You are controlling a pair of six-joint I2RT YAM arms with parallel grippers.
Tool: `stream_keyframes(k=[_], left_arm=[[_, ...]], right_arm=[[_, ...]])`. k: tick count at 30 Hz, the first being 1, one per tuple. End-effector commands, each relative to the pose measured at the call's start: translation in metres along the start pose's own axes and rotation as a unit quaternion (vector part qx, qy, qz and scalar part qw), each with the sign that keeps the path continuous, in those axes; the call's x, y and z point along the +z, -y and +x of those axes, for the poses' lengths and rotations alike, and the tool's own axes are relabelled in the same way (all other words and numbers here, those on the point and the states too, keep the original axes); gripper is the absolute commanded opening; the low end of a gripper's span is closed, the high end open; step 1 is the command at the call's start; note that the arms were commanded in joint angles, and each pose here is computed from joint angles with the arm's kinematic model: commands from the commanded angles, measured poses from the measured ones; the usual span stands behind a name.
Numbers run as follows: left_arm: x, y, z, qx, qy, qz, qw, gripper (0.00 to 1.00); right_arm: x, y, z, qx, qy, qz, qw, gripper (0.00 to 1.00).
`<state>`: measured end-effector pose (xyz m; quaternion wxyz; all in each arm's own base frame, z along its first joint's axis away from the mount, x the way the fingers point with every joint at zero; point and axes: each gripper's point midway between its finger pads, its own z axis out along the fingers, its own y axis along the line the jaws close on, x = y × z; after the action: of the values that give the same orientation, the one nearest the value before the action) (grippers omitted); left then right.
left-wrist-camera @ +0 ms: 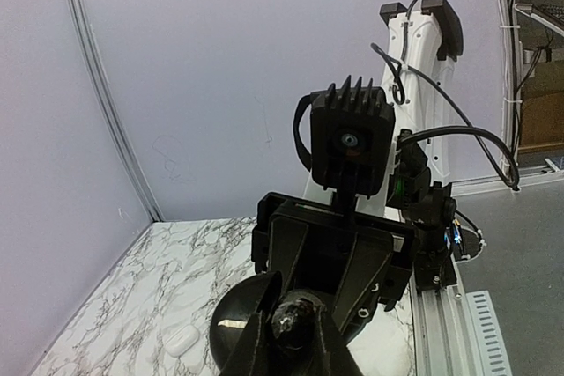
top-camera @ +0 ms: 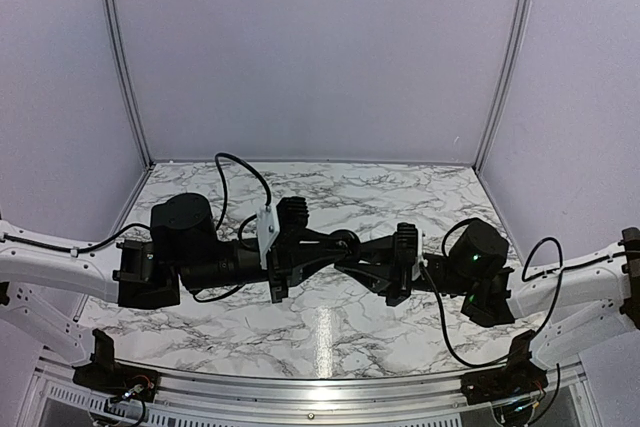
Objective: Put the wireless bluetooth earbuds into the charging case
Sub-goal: Insert the left earbud into the left side groove of the charging case.
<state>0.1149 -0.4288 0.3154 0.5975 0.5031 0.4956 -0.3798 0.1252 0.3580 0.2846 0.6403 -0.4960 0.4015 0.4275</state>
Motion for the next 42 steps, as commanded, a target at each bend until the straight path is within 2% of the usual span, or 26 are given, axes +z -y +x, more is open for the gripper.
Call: stream_keyframes(k=[1, 13, 18, 24, 42], left_arm=[[0.004, -0.003, -0.018, -0.005, 0.025, -0.008, 1.000, 0.00], [0.003, -0.012, -0.007, -0.014, 0.011, -0.037, 0.999, 0.01], [0.003, -0.019, -0.002, -0.016, 0.004, -0.058, 0.998, 0.04], [0.003, -0.032, 0.009, -0.023, -0.013, -0.100, 0.995, 0.13], [0.001, -0.042, 0.018, -0.040, -0.023, -0.124, 0.991, 0.20]], right_arm=[[0.004, 0.004, -0.027, 0.001, 0.047, 0.006, 0.999, 0.00], [-0.001, 0.006, -0.047, 0.018, 0.086, 0.011, 0.996, 0.00], [0.003, 0.006, -0.044, 0.020, 0.076, 0.004, 0.997, 0.00], [0.005, 0.008, -0.043, 0.024, 0.073, 0.010, 0.997, 0.00], [0.004, 0.016, -0.042, 0.039, 0.072, 0.030, 0.996, 0.00]])
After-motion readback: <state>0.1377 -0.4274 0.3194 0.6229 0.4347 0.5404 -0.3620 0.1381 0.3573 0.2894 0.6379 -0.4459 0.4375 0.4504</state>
